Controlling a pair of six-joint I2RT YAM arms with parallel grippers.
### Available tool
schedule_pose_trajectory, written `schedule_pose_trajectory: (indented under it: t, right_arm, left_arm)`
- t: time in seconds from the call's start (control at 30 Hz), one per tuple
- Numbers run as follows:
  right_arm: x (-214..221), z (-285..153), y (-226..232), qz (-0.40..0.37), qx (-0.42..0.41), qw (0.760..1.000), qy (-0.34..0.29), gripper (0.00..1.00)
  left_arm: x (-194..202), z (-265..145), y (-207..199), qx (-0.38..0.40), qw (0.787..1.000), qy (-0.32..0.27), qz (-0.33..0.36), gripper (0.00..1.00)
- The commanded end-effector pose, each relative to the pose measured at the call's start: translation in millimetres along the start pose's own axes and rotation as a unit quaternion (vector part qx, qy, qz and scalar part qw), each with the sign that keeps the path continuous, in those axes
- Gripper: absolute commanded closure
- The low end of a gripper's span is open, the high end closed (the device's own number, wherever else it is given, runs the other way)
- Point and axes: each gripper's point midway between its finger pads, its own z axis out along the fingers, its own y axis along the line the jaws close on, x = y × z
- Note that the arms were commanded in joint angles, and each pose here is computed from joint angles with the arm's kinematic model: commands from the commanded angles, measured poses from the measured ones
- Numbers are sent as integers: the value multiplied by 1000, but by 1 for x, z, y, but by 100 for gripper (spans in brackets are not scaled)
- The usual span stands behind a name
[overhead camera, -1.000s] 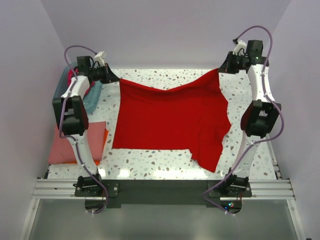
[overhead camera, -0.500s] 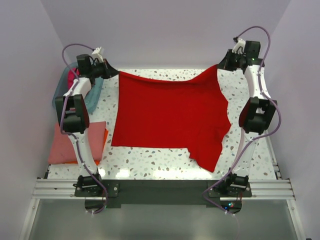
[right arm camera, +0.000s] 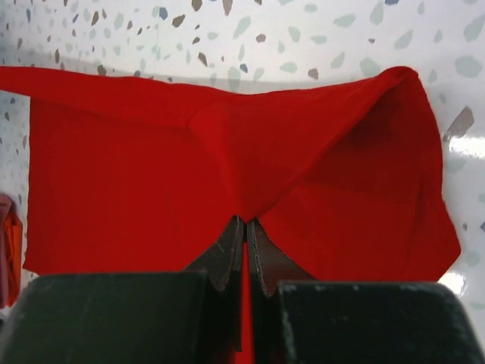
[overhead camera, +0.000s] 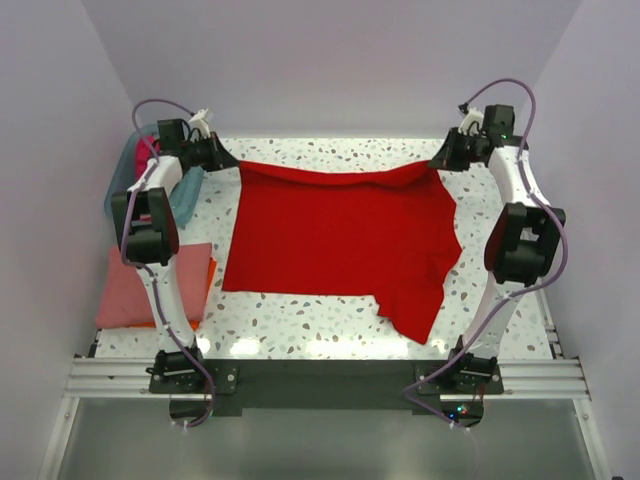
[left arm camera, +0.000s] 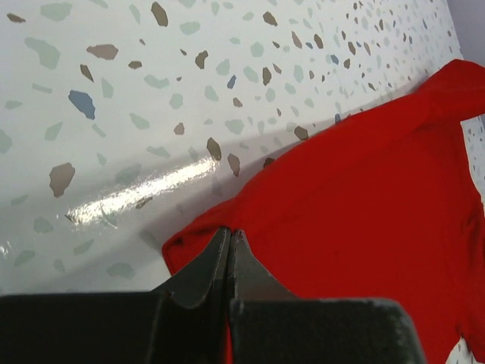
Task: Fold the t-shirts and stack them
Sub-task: Fold the tshirt
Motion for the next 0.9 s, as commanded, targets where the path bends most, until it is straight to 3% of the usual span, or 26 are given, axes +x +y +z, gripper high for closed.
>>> schedule_pose_trajectory:
  t: [0.0, 0.23, 0.47, 0.7, 0.87]
  right_arm:
    - [-12, -50, 38, -35, -16, 999, -36, 100]
    - [36, -70, 43, 3, -5, 1000, 7, 100]
    - [96, -57, 22, 44, 18, 996, 72, 100]
    - [126, -40, -4, 59, 48, 990, 117, 100]
    - [123, -40, -7, 57, 54, 990, 113, 100]
  left_arm:
    - [-9, -21, 2, -1, 1000, 8, 4, 100]
    - [10, -37, 5, -7, 998, 53, -28, 100]
    - [59, -39, 12, -19, 992, 106, -64, 100]
    - [117, -40, 12, -30, 982, 151, -105, 100]
    - [119, -38, 12, -38, 982, 152, -108, 100]
